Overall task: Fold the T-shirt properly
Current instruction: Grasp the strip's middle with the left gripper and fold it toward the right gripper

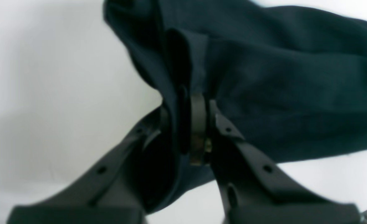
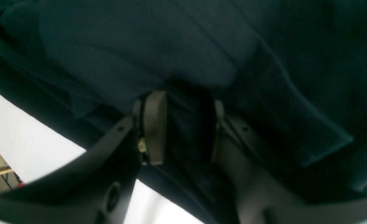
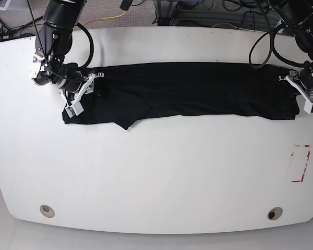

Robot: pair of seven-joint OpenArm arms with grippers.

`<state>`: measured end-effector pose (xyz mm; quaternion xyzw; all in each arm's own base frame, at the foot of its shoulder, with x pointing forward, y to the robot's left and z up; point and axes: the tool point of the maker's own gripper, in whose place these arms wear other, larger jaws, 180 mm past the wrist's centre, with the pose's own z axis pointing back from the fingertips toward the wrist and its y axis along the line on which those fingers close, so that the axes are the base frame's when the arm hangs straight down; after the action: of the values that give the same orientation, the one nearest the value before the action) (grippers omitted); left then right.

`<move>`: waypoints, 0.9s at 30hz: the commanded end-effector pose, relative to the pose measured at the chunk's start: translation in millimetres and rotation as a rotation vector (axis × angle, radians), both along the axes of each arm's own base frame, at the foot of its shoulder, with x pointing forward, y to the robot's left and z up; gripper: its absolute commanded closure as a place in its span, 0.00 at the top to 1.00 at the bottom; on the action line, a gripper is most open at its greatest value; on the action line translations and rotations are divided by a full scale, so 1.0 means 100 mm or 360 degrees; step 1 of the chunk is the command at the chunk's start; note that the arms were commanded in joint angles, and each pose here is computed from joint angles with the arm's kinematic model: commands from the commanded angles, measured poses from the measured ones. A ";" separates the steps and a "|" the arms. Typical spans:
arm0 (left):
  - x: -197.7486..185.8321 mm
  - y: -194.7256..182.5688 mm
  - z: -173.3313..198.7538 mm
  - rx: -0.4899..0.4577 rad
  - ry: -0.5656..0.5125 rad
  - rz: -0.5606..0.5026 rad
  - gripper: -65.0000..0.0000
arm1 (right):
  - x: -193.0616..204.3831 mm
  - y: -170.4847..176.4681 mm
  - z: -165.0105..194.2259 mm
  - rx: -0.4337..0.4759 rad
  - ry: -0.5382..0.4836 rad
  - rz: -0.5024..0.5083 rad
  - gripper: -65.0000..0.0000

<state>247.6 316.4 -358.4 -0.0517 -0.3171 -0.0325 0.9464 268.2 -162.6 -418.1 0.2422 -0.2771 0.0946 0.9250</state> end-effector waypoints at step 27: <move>0.21 -2.51 0.34 -0.0260 -0.0223 -0.0925 0.04 | 0.02 -0.08 0.01 -0.0049 0.0006 0.0001 0.29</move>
<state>259.8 77.8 -339.8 -0.1977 -0.3241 -0.2763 0.8829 268.2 -162.6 -418.3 0.2424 -0.2770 0.0940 0.9250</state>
